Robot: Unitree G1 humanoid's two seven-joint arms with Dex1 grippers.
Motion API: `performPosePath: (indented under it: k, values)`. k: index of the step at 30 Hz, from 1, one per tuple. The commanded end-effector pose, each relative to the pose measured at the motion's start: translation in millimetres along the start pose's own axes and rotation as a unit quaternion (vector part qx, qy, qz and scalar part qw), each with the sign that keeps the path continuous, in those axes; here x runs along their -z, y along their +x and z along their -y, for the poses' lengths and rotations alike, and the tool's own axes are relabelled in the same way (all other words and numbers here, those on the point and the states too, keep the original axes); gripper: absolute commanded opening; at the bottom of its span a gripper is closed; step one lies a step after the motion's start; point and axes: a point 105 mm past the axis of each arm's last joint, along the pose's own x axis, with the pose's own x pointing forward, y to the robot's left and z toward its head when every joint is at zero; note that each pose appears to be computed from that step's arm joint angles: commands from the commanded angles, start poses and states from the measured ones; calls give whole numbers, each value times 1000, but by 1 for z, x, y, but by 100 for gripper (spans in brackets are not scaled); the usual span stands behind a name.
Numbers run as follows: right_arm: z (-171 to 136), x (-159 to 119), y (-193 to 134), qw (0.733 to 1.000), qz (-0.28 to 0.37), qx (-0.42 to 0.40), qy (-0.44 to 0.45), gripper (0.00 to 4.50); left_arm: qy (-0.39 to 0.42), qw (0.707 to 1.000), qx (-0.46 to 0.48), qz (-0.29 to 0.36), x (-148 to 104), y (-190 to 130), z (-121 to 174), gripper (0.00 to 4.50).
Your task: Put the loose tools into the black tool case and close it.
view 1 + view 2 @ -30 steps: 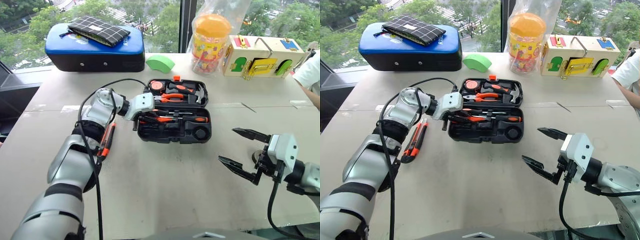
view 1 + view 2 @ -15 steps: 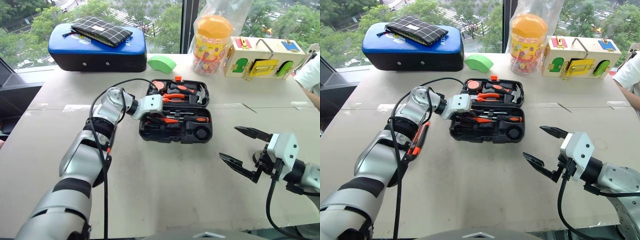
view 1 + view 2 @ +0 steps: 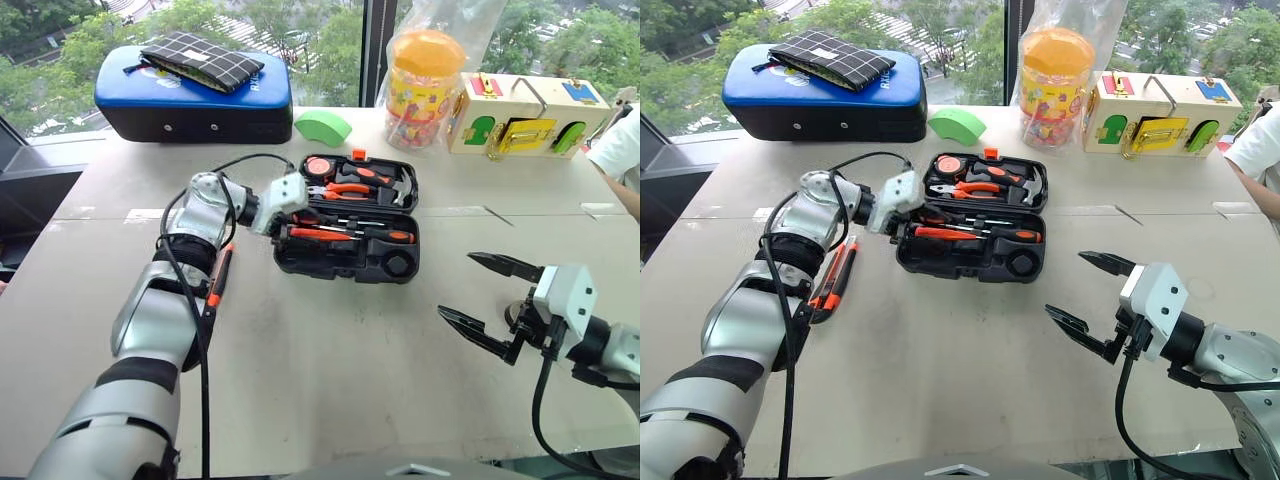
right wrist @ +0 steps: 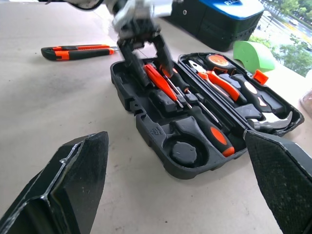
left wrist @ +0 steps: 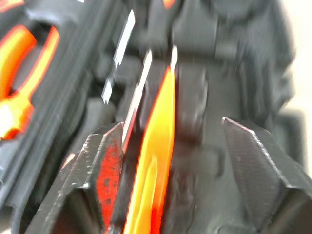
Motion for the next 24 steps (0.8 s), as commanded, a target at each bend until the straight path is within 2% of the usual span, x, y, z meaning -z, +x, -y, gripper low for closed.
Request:
performPosePath:
  k: [1, 4, 5, 6, 10, 12, 16, 21, 24]
  values:
    - [1, -6, 2, 1000, 11, -1, -17, 450, -32, 998, -25, 51, -15, -2, -3, 162]
    - [1, -5, 4, 1000, 12, 0, -18, 450, -49, 996, -50, 48, -8, 4, -1, 11]
    - [2, -5, 4, 1000, 12, 0, -18, 450, -52, 996, -57, 46, -5, 6, 0, 4]
    - [2, -4, 5, 1000, 12, 0, -19, 450, -58, 995, -68, 39, -1, 9, -1, 4]
    - [3, -5, 7, 1000, 15, -2, -19, 450, -76, 991, -96, -54, 46, 20, 4, 4]
    - [3, -5, 8, 1000, 14, -3, -19, 450, -82, 988, -106, -73, 57, 19, 5, 4]
    - [2, -5, 5, 1000, 12, 1, -18, 450, -89, 987, -111, -79, 66, 11, 6, 4]
    - [1, -4, 6, 1000, 11, 2, -15, 450, -61, 987, -116, -90, 75, 2, 8, 4]
    - [1, -4, 7, 1000, 13, 2, -14, 450, -58, 989, -133, -18, 56, 0, 4, 4]
